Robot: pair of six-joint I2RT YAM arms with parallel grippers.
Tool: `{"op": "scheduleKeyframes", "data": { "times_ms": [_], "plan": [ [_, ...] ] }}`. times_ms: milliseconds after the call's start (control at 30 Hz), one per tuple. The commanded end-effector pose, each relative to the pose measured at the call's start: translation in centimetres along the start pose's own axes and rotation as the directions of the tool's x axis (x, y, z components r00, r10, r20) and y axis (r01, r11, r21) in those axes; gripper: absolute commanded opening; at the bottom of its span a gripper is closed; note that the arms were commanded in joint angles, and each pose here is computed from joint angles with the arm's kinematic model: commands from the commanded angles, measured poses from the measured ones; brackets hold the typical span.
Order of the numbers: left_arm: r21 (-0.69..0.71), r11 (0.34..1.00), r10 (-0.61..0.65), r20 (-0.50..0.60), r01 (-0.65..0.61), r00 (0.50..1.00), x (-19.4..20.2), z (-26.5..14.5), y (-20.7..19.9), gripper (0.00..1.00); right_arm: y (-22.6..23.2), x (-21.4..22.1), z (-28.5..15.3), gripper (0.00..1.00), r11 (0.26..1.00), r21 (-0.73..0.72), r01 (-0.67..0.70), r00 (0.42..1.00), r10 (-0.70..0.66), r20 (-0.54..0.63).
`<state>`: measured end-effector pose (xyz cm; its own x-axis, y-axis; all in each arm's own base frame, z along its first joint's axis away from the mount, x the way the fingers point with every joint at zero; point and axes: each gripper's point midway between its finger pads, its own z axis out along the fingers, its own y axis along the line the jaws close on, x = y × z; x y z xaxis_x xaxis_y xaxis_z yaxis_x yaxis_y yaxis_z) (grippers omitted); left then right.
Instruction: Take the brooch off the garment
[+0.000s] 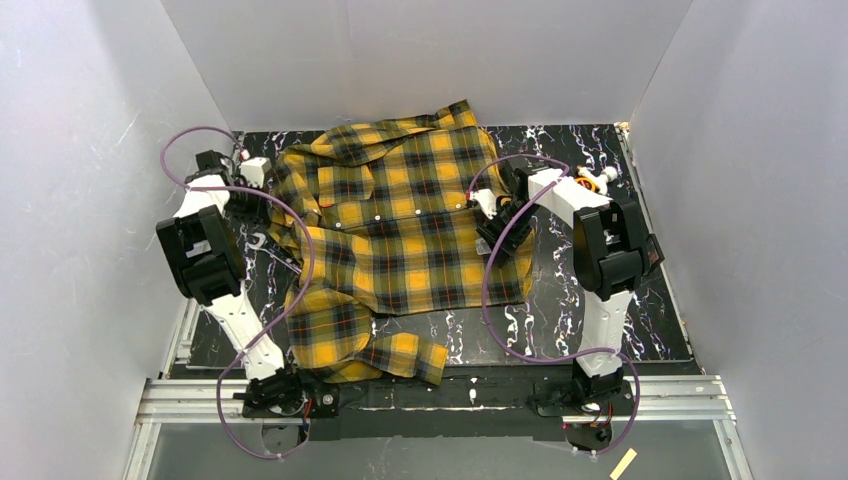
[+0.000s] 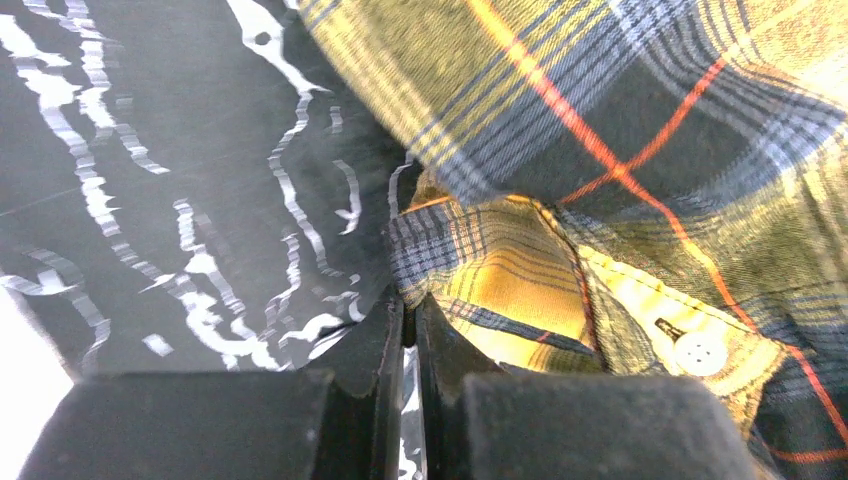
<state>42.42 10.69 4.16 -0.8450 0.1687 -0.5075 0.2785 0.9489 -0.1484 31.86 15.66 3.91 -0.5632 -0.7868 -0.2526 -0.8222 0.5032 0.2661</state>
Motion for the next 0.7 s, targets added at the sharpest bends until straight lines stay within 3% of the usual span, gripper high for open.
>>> {"op": "scheduleKeyframes", "data": {
  "times_ms": [0,233,400,500,667],
  "plan": [
    [-0.121,0.990,0.073,-0.024,-0.076,0.997,-2.0,-5.9,2.6,0.00,-0.6,0.5,0.5,0.66,0.999,0.028,0.030,0.999,-0.029,-0.027],
    [-0.339,0.910,0.213,-0.110,-0.238,0.971,-5.5,-10.1,8.5,0.00,-0.8,1.6,0.9,0.64,0.998,0.055,0.034,0.997,-0.031,-0.066],
    [-0.435,0.861,0.201,-0.183,-0.262,0.962,-6.5,-9.9,12.1,0.00,-0.9,1.4,0.9,0.63,0.998,0.061,0.034,0.997,-0.030,-0.066],
    [-0.439,0.866,0.177,-0.177,-0.239,0.968,-7.2,-9.4,12.3,0.02,-0.5,0.4,0.2,0.63,0.998,0.047,0.048,0.998,-0.046,-0.030],
    [-0.286,0.948,0.122,-0.081,-0.140,0.989,-7.3,-11.0,7.4,0.42,1.9,-2.5,-1.8,0.66,0.994,-0.023,0.102,0.992,-0.101,0.072]
  ]
}}
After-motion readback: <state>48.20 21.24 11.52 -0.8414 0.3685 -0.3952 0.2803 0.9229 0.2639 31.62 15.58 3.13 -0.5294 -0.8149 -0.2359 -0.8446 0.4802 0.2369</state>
